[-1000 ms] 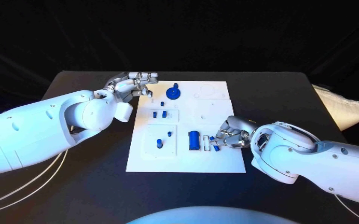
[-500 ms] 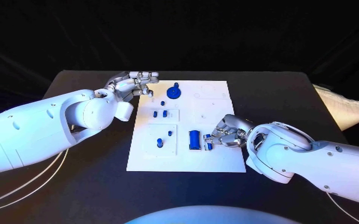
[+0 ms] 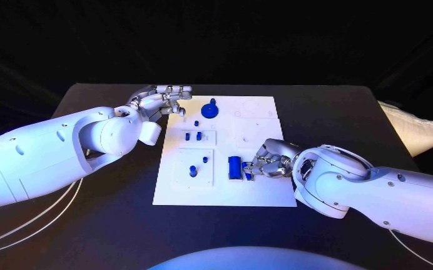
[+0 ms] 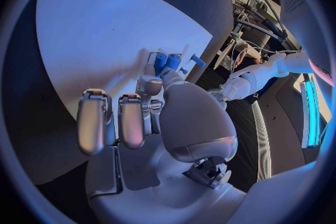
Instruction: Assemble the parts on the task board
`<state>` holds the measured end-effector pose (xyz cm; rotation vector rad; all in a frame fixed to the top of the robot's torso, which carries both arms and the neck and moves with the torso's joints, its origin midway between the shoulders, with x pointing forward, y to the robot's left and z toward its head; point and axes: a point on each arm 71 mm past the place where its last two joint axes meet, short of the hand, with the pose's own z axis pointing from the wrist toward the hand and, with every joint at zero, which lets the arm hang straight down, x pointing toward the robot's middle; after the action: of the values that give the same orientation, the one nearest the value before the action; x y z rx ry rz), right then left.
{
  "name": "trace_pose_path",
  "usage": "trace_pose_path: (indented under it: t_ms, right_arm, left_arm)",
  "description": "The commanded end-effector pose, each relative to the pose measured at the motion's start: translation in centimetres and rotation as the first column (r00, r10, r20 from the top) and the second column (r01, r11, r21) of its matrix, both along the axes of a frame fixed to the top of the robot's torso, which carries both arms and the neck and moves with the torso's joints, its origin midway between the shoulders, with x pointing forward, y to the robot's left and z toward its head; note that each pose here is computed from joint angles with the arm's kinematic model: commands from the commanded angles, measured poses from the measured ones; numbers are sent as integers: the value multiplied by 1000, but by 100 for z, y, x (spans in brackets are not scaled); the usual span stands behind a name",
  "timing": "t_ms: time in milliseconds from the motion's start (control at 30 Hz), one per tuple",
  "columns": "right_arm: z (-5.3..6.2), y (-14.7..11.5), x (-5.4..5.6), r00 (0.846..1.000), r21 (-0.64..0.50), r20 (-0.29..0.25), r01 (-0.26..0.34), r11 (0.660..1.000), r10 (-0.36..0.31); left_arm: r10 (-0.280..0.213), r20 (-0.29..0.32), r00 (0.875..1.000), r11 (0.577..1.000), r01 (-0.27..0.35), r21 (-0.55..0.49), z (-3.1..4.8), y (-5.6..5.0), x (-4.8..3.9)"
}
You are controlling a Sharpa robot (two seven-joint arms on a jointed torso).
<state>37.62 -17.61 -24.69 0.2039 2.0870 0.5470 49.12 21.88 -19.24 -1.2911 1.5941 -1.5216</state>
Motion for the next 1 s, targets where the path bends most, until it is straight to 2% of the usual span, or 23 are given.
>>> trace_pose_path:
  t_ms: [33, 667, 1000]
  right_arm:
    - [-63, -14, -21, 999, -87, -26, -46, 995, 44]
    - [-21, -40, 4, 996, -144, 63, -55, 988, 64]
    - [27, 3, -13, 993, -111, 104, -46, 993, 58]
  left_arm:
    - [-23, 1, 1000, 1000, 23, -13, 10, -29, -9]
    - [-27, -2, 1000, 1000, 27, -13, 9, -28, -11]
    - [-29, -2, 1000, 1000, 29, -13, 7, -31, -10]
